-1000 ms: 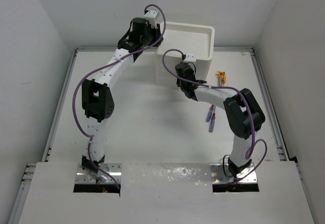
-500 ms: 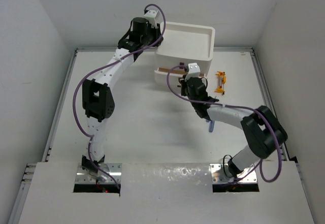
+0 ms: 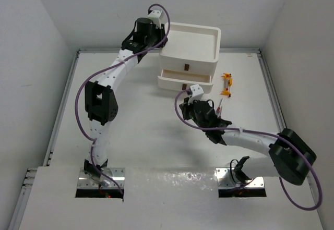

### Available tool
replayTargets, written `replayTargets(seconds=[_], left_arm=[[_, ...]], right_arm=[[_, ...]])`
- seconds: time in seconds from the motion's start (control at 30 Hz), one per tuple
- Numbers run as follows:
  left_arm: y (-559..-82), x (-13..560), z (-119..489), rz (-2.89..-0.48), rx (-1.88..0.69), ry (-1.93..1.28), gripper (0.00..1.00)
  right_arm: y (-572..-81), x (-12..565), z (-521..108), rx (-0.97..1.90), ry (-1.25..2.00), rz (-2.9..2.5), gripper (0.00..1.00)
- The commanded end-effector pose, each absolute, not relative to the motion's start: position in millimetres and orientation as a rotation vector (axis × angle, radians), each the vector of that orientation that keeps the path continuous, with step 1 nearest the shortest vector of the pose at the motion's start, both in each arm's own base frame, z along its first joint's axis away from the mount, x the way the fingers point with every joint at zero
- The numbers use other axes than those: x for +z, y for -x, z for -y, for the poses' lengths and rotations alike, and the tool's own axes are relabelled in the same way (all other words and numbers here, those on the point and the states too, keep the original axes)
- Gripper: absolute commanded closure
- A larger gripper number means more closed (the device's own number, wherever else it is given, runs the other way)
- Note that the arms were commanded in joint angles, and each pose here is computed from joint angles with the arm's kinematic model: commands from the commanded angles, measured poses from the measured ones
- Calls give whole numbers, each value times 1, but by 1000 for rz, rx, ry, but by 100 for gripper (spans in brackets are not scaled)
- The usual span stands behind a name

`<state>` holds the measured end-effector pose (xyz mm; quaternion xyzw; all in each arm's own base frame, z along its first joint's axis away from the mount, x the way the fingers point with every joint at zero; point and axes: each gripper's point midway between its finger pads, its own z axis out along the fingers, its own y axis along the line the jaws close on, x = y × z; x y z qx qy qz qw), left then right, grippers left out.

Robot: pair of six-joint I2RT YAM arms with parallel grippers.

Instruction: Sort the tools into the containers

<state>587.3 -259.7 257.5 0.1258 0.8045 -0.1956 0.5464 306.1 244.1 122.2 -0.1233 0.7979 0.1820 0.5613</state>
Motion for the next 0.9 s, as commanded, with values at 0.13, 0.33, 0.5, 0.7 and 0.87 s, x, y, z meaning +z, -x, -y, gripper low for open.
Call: replayTargets(seconds=[0.13,0.33,0.5,0.7,0.87], left_arm=[[-563,171,268,-2153,-458,-376,100],[-561,177,268,-2141,-456,-380,100],[-558,178,270,-2141,-457,-381,100],[-556,175,271,-2151,-448,-387,100],[-556,173,270,-2156,-442,-391,100]], right_arm=[[-308,167,-212,254,276,-1859,70],[-345,214,-224,185,560,-1906,37],[-387,200,-223,277,664,-2028,32],[-403,170,-255,383,991,-2132,31],[-425,135,-253,334,975,-2163,31]])
